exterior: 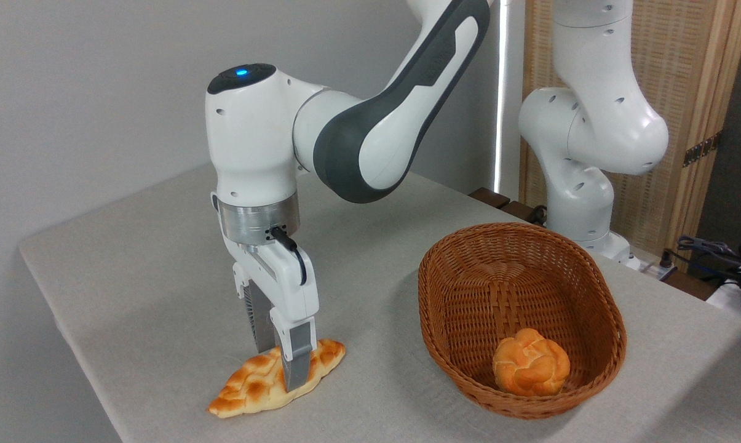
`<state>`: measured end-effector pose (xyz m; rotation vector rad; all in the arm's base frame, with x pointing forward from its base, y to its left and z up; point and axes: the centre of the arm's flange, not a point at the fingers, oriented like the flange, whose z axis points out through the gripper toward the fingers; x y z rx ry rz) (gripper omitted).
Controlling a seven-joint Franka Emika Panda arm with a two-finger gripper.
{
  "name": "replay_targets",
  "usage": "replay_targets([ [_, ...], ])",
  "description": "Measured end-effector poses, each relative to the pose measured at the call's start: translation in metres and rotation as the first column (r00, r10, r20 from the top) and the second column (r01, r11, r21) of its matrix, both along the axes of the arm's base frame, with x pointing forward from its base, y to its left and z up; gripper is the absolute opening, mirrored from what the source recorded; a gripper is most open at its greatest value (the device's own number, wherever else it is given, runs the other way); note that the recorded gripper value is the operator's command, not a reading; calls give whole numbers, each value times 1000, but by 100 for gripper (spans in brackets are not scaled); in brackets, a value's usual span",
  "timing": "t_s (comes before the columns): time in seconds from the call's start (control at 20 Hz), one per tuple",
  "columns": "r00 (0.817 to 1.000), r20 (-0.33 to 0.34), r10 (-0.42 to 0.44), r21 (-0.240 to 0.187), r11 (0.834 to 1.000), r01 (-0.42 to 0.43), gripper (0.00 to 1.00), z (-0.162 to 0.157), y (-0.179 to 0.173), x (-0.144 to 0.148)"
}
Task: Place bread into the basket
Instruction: 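Close the gripper on the middle of the braided loaf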
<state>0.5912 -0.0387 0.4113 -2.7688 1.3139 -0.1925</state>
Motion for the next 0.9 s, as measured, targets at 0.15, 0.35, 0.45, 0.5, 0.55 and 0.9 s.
replay_targets([
  [0.15, 1000, 0, 1, 0, 1000, -1, 24, 0, 1, 0],
  [0.35, 1000, 1, 2, 1, 1000, -2, 24, 0, 2, 0],
  [0.45, 1000, 1, 1, 2, 1000, -1, 23, 0, 2, 0],
  [0.5, 1000, 1, 1, 2, 1000, -1, 23, 0, 2, 0],
  [0.55, 1000, 1, 1, 2, 1000, -1, 23, 0, 2, 0],
  [0.9, 1000, 0, 2, 2, 1000, -2, 24, 0, 2, 0],
])
